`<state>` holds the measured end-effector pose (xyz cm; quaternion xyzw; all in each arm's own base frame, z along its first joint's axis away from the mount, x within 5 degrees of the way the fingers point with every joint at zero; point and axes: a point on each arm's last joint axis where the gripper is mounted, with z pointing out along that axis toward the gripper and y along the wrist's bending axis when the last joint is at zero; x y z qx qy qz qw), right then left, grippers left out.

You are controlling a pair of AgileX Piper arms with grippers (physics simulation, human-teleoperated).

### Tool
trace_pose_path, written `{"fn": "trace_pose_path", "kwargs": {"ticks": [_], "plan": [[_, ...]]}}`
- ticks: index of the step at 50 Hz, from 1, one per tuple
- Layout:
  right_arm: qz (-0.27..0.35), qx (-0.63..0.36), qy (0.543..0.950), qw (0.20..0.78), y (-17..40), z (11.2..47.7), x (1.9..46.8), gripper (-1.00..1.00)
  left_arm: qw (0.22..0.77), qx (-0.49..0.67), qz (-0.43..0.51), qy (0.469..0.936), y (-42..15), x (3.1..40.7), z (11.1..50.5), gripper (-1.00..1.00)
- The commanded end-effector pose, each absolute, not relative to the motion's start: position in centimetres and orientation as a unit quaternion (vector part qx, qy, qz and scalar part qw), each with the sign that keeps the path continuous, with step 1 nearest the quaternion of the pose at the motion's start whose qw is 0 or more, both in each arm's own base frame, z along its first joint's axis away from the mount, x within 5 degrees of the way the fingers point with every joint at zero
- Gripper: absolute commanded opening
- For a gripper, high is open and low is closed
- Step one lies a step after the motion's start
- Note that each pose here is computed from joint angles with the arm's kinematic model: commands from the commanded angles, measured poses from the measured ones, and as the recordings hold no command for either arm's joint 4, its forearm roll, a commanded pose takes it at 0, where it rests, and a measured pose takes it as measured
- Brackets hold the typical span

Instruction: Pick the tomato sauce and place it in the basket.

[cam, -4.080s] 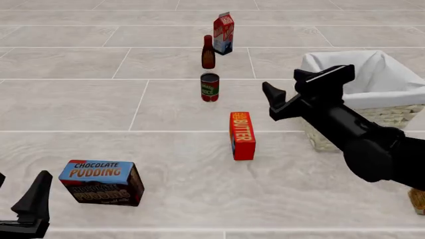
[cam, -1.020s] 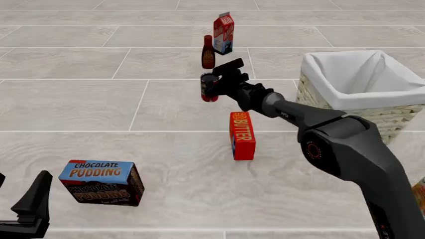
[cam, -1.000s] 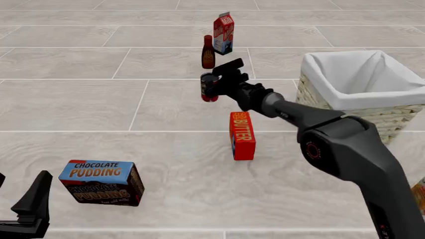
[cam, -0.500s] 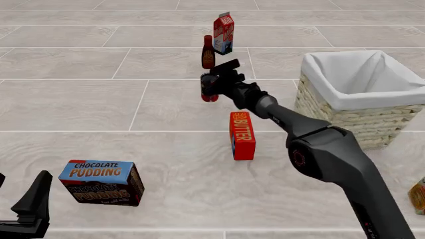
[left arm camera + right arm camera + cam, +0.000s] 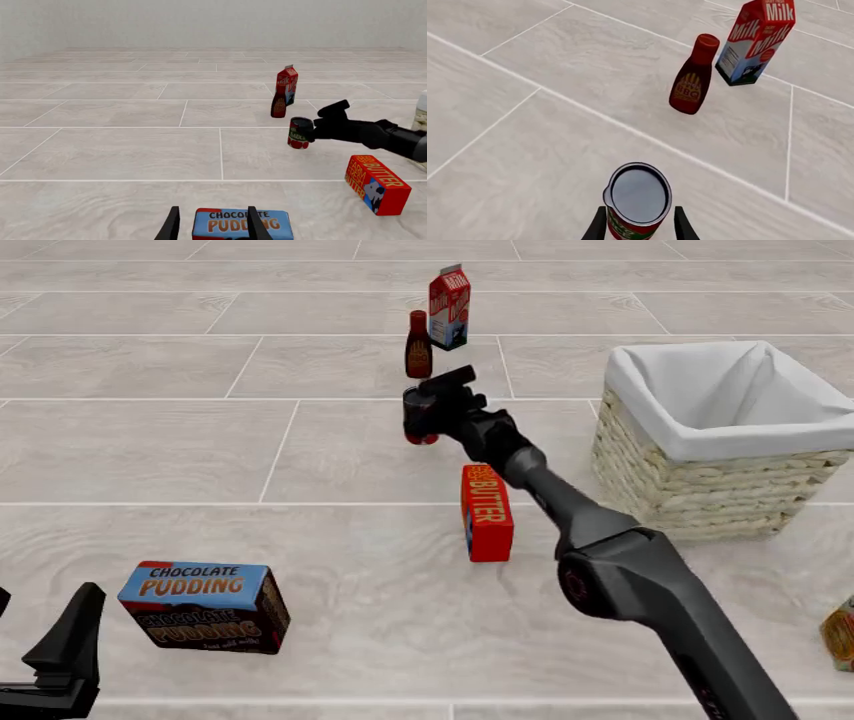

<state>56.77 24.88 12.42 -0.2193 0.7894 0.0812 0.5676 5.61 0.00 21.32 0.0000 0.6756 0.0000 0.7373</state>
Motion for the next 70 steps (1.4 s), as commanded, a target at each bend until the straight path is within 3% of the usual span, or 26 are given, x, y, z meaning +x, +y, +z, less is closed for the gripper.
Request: {"fn": "trace_pose_path", "kwargs": {"ticks": [1,28,29,48,70], "plan": [[0.08,-0.22,0.792,0.564,24.9,11.7,56.9,1.0,0.737,0.0,0.0,0.676,0.0,5.6,21.3,1.0],[0.086,-0.217,0.799,0.555,25.3,9.7,56.8,1.0,0.737,0.0,0.0,0.676,0.0,5.6,21.3,1.0],[0.084,-0.215,0.799,0.555,25.0,9.7,56.9,-1.0,0.737,0.0,0.0,0.676,0.0,5.6,21.3,1.0],[0.088,-0.229,0.788,0.564,26.4,10.9,56.3,-1.0,0.737,0.0,0.0,0.676,0.0,5.6,21.3,1.0],[0.085,-0.244,0.767,0.588,25.5,17.0,52.5,-1.0,0.737,0.0,0.0,0.676,0.0,5.6,21.3,1.0]]}}
